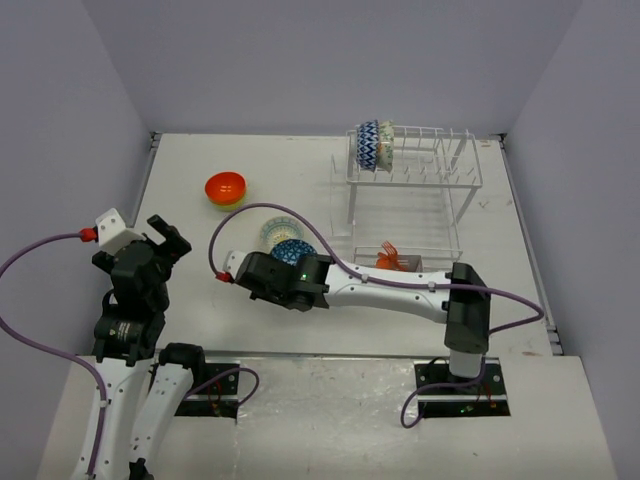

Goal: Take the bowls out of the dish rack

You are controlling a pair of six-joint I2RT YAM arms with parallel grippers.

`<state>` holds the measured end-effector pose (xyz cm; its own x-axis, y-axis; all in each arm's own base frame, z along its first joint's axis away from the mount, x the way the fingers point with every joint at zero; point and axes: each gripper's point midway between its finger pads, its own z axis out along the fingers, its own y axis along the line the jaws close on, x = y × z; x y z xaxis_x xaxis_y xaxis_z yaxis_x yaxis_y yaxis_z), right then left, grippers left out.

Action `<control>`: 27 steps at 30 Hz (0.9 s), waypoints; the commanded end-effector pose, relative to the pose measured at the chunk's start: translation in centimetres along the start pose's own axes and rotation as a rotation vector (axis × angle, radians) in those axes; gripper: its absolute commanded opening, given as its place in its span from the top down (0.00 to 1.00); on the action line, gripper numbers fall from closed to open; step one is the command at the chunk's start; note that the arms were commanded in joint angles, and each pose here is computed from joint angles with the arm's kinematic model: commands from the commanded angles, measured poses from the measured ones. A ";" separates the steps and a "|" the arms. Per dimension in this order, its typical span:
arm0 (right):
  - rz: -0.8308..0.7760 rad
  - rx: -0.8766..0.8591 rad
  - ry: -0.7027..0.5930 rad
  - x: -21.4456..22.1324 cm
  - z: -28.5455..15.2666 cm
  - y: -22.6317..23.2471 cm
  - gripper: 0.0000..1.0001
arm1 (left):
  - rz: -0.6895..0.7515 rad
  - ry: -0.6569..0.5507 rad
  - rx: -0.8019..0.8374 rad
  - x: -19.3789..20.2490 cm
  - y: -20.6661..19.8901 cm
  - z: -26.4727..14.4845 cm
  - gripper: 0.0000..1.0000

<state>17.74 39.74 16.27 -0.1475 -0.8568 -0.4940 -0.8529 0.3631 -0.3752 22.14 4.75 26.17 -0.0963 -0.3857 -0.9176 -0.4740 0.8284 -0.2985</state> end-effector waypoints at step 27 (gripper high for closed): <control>0.025 -0.119 0.134 3.2 5.9 5.0 0.52 | -0.026 -0.042 0.016 -1.6 -0.5 -0.4 0.00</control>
<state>15.70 40.56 4.84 -0.2122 -0.9262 -0.3116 -0.9170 0.2990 -0.2642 22.14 4.75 26.17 -0.0970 -0.3849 -0.9179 -0.4736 0.8290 -0.2975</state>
